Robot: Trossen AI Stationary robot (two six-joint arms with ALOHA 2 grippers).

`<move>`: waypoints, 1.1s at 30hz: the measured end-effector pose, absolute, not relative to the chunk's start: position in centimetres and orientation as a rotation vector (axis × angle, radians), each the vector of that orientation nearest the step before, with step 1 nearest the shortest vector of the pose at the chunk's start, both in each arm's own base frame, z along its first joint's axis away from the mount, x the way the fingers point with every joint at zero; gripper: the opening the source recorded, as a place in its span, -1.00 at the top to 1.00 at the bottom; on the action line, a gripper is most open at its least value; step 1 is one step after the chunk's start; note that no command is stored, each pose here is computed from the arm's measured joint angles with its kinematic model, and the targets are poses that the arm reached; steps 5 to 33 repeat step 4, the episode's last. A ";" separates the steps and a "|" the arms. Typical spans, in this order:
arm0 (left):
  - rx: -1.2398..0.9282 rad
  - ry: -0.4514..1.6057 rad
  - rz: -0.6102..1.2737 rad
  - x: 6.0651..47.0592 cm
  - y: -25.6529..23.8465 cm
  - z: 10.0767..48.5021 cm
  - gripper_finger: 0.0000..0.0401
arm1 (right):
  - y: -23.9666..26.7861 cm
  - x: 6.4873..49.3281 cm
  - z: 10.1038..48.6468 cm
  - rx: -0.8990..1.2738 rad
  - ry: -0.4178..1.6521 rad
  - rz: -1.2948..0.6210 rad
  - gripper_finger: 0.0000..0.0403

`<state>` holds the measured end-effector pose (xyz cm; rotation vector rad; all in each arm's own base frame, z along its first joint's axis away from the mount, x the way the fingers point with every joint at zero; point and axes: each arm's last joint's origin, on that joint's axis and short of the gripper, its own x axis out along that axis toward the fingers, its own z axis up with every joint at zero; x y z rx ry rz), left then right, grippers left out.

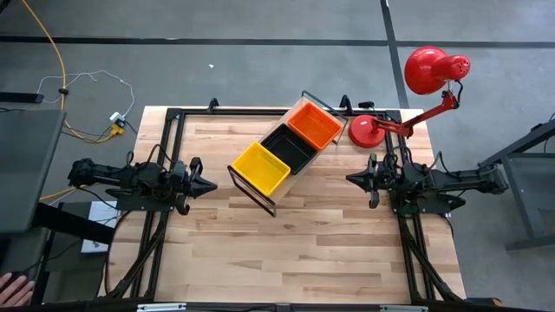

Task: Stack baskets on shelf by color
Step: Return to Home Position

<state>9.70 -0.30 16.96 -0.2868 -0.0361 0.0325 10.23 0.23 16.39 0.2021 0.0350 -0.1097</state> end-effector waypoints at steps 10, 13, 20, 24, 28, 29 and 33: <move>-0.287 -0.036 0.032 9.7 -0.3 17.0 0.98 | 0.2 10.2 16.4 0.202 0.035 -0.110 1.00; -0.287 -0.036 0.032 9.7 -0.3 17.0 0.98 | 0.2 10.2 16.4 0.202 0.035 -0.110 1.00; -0.287 -0.036 0.032 9.7 -0.3 17.0 0.98 | 0.2 10.2 16.4 0.202 0.035 -0.110 1.00; -0.287 -0.036 0.032 9.7 -0.3 17.0 0.98 | 0.2 10.2 16.4 0.202 0.035 -0.110 1.00; -0.287 -0.036 0.032 9.7 -0.3 17.0 0.98 | 0.2 10.2 16.4 0.202 0.035 -0.110 1.00; -0.287 -0.036 0.032 9.7 -0.3 17.0 0.98 | 0.2 10.2 16.4 0.202 0.035 -0.110 1.00; -0.287 -0.036 0.032 9.7 -0.3 17.0 0.98 | 0.2 10.2 16.4 0.202 0.035 -0.110 1.00</move>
